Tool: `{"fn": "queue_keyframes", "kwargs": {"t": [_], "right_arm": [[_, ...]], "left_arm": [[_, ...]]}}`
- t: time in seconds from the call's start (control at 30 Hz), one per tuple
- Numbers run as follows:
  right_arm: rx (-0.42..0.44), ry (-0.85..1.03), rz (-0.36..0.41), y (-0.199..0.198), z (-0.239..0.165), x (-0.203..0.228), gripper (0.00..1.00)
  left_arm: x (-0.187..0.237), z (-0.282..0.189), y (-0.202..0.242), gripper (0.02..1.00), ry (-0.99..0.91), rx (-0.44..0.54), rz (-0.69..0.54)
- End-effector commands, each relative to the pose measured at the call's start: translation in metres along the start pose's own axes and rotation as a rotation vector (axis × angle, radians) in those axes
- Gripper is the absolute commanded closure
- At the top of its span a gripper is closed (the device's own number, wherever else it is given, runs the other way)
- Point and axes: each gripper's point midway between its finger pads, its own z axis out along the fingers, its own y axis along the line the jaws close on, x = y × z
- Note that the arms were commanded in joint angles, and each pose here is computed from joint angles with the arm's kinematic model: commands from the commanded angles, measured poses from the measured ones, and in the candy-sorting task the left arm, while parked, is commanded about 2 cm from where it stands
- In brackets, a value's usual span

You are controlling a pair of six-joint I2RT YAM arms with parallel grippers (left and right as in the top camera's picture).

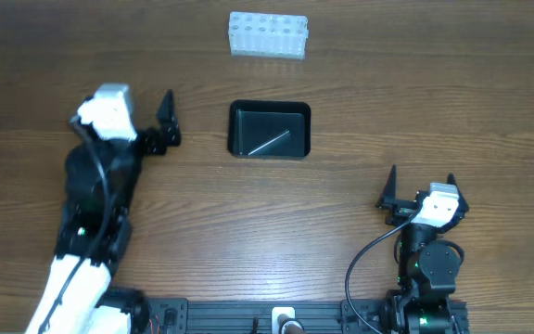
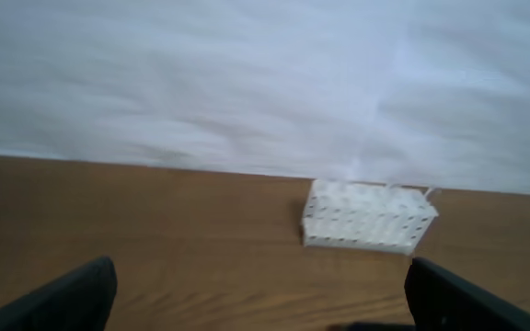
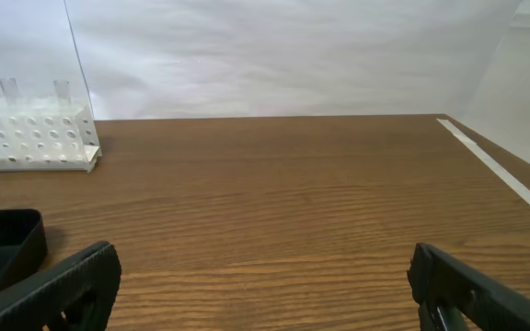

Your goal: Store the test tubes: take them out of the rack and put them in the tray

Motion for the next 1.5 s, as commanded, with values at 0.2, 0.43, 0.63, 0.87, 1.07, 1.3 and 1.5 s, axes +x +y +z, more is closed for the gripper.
{"fn": "queue_keyframes", "kwargs": {"t": [0.2,0.43,0.63,0.87,1.07,1.3,1.5], "right_arm": [[0.016,-0.003,-0.004,-0.003,0.000,0.001,0.009],[0.016,-0.003,-0.004,-0.003,0.000,0.001,0.009],[0.016,-0.003,-0.004,-0.003,0.000,0.001,0.007],[0.016,-0.003,-0.004,-0.003,0.000,0.001,0.007],[0.016,-0.003,-0.004,-0.003,0.000,0.001,0.007],[0.016,-0.003,-0.004,-0.003,0.000,0.001,0.007],[0.016,-0.003,-0.004,-0.003,0.000,0.001,0.009]], "left_arm": [[0.056,-0.047,0.017,0.020,-0.050,0.014,0.008],[0.072,-0.067,0.020,0.018,-0.121,0.024,0.006],[0.090,-0.076,0.023,0.018,-0.129,0.025,0.005],[0.120,-0.078,0.025,0.020,-0.009,0.020,0.008],[0.148,-0.082,0.028,0.020,0.104,0.019,0.004],[0.142,-0.082,0.040,0.018,0.079,-0.023,-0.020],[0.112,-0.090,0.039,0.018,-0.056,-0.021,-0.015]]}}
